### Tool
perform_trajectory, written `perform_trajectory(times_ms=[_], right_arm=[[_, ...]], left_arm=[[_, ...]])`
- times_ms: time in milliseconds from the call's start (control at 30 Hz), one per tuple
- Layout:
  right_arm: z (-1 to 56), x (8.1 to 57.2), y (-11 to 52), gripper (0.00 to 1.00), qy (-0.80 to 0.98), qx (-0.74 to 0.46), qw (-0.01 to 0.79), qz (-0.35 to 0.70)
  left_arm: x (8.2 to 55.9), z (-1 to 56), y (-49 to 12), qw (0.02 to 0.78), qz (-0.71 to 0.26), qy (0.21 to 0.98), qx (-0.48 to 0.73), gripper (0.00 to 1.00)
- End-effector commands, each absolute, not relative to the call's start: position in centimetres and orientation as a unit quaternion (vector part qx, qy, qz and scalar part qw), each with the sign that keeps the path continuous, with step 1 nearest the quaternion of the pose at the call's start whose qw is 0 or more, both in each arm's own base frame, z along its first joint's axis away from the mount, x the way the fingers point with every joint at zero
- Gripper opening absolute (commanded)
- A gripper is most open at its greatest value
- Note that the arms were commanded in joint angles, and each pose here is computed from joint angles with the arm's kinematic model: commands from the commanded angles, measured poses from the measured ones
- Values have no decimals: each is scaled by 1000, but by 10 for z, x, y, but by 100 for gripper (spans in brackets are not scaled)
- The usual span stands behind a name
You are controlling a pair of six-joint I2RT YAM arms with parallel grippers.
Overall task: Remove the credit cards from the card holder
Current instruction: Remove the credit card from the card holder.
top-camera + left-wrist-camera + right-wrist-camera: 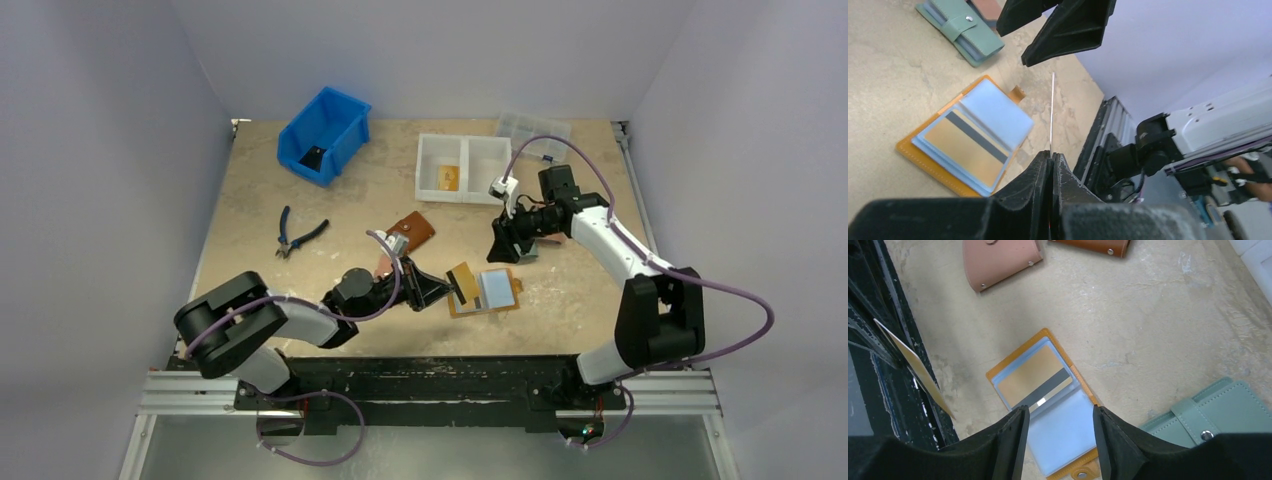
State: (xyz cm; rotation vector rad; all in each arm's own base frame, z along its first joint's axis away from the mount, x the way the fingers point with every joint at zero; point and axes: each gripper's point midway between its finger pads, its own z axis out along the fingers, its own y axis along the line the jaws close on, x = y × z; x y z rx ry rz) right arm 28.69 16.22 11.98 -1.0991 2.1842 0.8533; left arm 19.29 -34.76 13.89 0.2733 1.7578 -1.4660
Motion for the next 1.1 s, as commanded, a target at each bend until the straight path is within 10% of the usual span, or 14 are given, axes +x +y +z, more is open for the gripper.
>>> perform_trajectory(times_ms=[0, 1067], right_arm=[[132, 276, 169, 58, 771, -450, 299, 338], [153, 171, 184, 83, 521, -640, 343, 448]], left_arm=[[196, 133, -345, 432, -518, 720, 161, 0], [153, 132, -375, 513, -310, 711, 368, 0]])
